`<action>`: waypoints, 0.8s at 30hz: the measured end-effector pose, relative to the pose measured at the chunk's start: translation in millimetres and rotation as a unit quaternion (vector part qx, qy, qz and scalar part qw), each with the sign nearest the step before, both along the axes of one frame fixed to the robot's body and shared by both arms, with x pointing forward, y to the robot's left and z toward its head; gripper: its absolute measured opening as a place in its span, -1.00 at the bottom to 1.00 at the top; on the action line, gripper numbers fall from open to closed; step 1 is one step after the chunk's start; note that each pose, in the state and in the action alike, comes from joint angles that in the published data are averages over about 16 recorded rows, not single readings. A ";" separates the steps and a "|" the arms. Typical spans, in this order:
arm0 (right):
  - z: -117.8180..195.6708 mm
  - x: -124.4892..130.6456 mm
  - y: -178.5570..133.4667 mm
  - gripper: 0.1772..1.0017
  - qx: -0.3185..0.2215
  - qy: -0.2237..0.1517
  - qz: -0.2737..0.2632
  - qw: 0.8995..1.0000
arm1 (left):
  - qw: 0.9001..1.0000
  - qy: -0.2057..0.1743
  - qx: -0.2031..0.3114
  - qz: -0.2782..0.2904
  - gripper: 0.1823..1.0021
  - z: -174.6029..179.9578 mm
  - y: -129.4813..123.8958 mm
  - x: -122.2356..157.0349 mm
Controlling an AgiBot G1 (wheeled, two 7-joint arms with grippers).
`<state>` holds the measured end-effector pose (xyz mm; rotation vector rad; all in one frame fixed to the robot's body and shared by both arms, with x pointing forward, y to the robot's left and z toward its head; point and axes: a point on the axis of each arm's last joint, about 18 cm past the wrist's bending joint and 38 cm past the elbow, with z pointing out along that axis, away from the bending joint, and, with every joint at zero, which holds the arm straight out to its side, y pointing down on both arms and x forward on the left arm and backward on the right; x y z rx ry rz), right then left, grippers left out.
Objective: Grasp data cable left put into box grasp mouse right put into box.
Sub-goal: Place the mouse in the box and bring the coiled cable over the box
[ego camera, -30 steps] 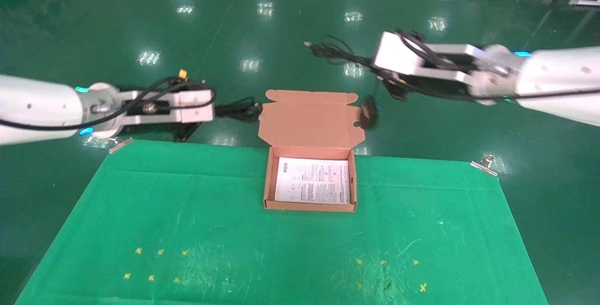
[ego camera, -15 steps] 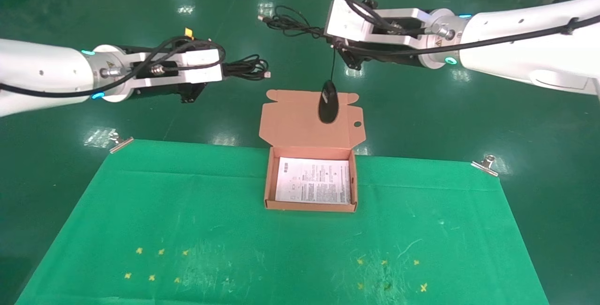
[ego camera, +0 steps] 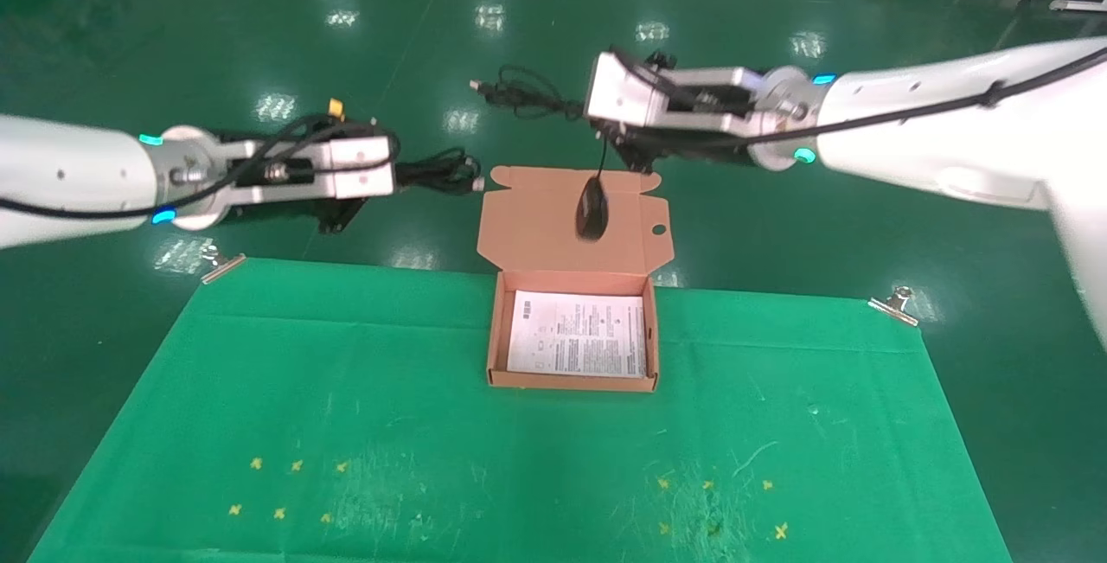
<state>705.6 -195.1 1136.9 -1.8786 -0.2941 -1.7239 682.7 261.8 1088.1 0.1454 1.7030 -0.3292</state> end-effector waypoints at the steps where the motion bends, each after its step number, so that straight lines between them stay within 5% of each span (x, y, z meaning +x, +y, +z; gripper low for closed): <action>1: -2.8 1.4 1.0 -0.96 -0.001 0.003 0.000 1.000 | 1.000 0.003 0.001 0.001 -0.93 -2.5 1.5 -0.2; 24: -84.6 36.7 39.5 -0.96 -0.017 0.078 0.017 0.997 | 0.993 0.084 0.013 0.081 -0.93 -59.7 58.0 -18.5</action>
